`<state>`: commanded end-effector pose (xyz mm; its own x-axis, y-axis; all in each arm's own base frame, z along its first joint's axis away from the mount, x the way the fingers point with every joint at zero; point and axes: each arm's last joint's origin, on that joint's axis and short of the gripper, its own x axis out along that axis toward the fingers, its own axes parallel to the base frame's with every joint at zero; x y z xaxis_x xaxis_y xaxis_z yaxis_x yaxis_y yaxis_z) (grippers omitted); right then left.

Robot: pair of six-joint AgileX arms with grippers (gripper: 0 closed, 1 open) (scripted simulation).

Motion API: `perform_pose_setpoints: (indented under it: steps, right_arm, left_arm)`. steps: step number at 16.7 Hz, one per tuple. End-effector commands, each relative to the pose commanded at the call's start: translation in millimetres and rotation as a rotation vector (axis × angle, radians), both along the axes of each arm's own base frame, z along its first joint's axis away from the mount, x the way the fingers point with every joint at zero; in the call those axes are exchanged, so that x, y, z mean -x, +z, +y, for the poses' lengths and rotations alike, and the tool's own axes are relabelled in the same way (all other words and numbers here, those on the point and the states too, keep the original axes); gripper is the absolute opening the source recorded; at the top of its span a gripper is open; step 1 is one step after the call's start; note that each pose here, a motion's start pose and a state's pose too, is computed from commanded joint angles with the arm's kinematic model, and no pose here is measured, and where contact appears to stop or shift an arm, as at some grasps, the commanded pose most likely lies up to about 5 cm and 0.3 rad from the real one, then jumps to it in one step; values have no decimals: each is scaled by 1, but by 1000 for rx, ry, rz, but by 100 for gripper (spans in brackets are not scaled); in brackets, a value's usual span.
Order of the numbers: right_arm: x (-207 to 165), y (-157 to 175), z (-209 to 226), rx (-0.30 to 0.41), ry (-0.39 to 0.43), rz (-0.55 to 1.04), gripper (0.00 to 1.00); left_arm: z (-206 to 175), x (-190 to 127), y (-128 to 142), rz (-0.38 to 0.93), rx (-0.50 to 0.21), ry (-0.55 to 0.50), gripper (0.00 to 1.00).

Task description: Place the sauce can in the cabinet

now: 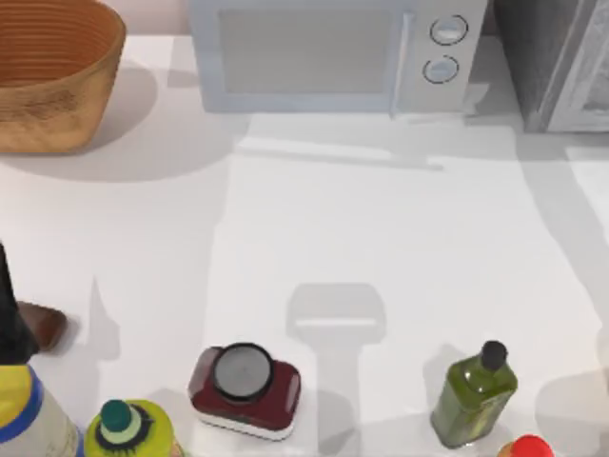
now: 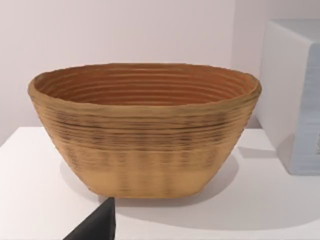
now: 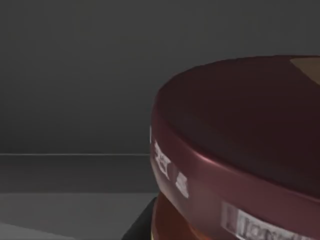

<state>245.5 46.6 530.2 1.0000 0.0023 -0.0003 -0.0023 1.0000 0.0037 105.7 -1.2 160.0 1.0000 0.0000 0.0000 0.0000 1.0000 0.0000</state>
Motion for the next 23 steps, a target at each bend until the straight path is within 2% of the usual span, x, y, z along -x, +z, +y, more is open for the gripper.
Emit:
perform_pose_setpoints:
  steps: [5, 14, 20, 23]
  right_arm:
    - [-28, 2, 3, 10, 7, 0, 0]
    - [-142, -18, 0, 3, 1, 4, 0]
    - [-150, -20, -1, 0, 0, 0, 0]
    - [-150, -20, -1, 0, 0, 0, 23]
  left_arm:
    - [0, 0, 0, 0, 0, 0, 100]
    - [0, 0, 0, 0, 0, 0, 100]
    - [0, 0, 0, 0, 0, 0, 100]
    - [0, 0, 0, 0, 0, 0, 100]
